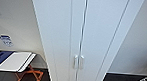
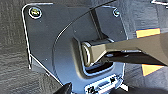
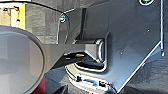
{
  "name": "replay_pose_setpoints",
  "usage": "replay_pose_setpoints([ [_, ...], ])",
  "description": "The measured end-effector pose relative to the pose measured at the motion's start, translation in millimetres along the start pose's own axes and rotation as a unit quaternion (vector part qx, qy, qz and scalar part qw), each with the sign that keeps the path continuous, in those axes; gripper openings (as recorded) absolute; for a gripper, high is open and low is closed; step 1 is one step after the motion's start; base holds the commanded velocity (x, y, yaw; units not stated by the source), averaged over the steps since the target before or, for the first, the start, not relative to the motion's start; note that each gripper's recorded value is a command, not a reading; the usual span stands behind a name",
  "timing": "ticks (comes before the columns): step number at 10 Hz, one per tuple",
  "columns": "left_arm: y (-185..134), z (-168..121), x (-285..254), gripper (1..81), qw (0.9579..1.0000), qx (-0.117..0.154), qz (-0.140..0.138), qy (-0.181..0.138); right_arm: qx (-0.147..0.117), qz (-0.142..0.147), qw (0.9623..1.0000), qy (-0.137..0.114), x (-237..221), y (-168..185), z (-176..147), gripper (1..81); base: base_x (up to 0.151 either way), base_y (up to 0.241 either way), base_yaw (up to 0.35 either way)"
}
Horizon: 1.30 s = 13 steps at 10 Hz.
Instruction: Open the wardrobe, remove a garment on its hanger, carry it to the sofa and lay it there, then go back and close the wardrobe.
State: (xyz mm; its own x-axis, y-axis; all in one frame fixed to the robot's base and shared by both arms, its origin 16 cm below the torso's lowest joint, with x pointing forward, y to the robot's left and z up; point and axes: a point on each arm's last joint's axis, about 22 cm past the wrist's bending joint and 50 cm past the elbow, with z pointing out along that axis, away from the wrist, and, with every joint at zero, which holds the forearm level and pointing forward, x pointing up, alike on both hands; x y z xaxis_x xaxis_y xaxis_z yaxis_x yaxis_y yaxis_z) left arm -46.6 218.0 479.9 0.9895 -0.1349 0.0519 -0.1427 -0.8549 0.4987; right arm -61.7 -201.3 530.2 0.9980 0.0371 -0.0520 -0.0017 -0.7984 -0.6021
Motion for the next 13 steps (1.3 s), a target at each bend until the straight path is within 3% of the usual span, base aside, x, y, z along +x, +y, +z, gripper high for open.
replay_pose_setpoints([
  [2,-3.0,-24.2,32.8,81.1,0.9996,-0.018,0.007,0.021,0.025,-0.012,0.9994,0.02,34.1,-14.1,-24.4,81.1,0.0,0.0,0.0],
  [4,-11.8,-59.3,65.6,81.1,0.9986,-0.03,0.017,0.039,0.021,-0.04,0.9974,0.056,94.5,-0.2,-81.0,81.1,0.0,0.0,0.0],
  [5,-15.3,-78.4,88.4,81.1,0.9977,-0.036,0.025,0.053,0.025,-0.055,0.9954,0.074,123.9,-5.1,-99.1,81.1,0.0,0.0,0.0],
  [7,-16.9,-115.8,143.7,81.1,0.994,-0.046,0.05,0.086,0.056,-0.093,0.987,0.119,192.3,-41.3,-121.3,81.1,0.0,0.0,0.0],
  [10,10.9,-163.8,227.8,81.1,0.9823,-0.075,0.102,0.138,0.064,-0.136,0.9759,0.158,256.7,-64.8,-170.7,81.1,0.0,0.0,0.0],
  [12,26.6,-197.0,294.1,81.1,0.9695,-0.083,0.14,0.183,0.091,-0.172,0.9618,0.192,301.5,-106.8,-200.1,81.1,0.0,0.0,0.0],
  [13,34.8,-214.2,324.4,81.1,0.963,-0.086,0.158,0.2,0.097,-0.186,0.9566,0.202,317.7,-119.8,-212.8,81.1,0.0,0.0,0.0],
])
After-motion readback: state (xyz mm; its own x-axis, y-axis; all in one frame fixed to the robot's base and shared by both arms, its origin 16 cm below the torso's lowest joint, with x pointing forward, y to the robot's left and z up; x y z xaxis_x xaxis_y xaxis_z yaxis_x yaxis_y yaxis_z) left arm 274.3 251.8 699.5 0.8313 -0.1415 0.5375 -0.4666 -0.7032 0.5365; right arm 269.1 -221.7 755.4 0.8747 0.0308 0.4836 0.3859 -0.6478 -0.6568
